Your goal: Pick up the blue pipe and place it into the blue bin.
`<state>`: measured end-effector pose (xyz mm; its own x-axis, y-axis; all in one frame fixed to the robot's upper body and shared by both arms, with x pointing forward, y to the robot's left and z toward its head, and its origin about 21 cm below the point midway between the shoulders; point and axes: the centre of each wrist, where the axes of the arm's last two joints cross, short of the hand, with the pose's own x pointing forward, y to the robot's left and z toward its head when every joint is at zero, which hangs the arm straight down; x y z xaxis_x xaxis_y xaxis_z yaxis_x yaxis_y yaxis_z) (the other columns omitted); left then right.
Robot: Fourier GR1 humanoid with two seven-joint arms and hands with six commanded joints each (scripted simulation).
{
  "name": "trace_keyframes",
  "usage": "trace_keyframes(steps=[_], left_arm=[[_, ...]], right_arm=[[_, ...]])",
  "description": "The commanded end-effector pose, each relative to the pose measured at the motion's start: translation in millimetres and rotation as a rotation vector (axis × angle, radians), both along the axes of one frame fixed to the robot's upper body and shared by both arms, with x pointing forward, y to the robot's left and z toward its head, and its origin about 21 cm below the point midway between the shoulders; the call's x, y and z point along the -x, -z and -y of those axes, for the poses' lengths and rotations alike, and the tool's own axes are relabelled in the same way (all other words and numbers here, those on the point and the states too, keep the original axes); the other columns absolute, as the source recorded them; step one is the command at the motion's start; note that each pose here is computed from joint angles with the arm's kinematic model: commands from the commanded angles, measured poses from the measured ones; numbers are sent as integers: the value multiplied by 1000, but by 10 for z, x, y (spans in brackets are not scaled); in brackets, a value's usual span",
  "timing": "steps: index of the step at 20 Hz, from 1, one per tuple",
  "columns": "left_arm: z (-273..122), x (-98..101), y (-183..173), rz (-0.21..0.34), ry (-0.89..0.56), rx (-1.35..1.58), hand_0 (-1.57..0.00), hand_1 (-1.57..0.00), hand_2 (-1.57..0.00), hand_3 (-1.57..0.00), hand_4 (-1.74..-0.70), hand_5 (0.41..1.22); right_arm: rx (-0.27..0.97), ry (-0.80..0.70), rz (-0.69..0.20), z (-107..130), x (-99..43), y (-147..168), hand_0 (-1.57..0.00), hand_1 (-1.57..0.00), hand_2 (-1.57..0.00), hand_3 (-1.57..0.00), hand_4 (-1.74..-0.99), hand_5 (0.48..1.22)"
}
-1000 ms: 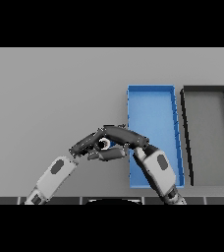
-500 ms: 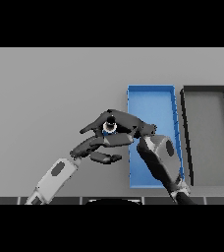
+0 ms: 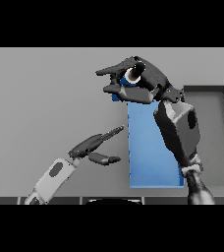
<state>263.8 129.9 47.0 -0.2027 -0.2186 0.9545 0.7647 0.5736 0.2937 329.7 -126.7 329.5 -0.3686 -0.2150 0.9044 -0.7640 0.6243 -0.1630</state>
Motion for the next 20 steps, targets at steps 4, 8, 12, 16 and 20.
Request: trace_keyframes(steps=[4,8,12,16,20], left_arm=[[-23,8,-43,11,-17,-9,1,1,1,1,-835,474],[-69,-11,16,10,-45,-33,1,1,1,1,-827,463],[-72,-1,-23,21,-34,-19,1,1,1,1,-828,463],[-101,7,-12,20,-27,-25,1,1,1,1,-828,469],[-76,56,-11,23,-29,-22,1,1,1,1,-826,470]], right_arm=[[43,212,-91,368,-340,138,-1571,-1571,-1571,-1571,-1498,1221],[67,385,-252,819,-534,513,-1571,-1571,-1571,-1571,-1499,1221],[111,491,-412,1092,-543,1005,-1571,-1571,-1571,-1571,-1499,1221],[157,619,-575,1255,-472,1513,-1571,-1571,-1571,-1571,-1499,1221],[259,704,-714,1370,-326,1944,-1571,-1571,-1571,-1080,-1586,1221]])
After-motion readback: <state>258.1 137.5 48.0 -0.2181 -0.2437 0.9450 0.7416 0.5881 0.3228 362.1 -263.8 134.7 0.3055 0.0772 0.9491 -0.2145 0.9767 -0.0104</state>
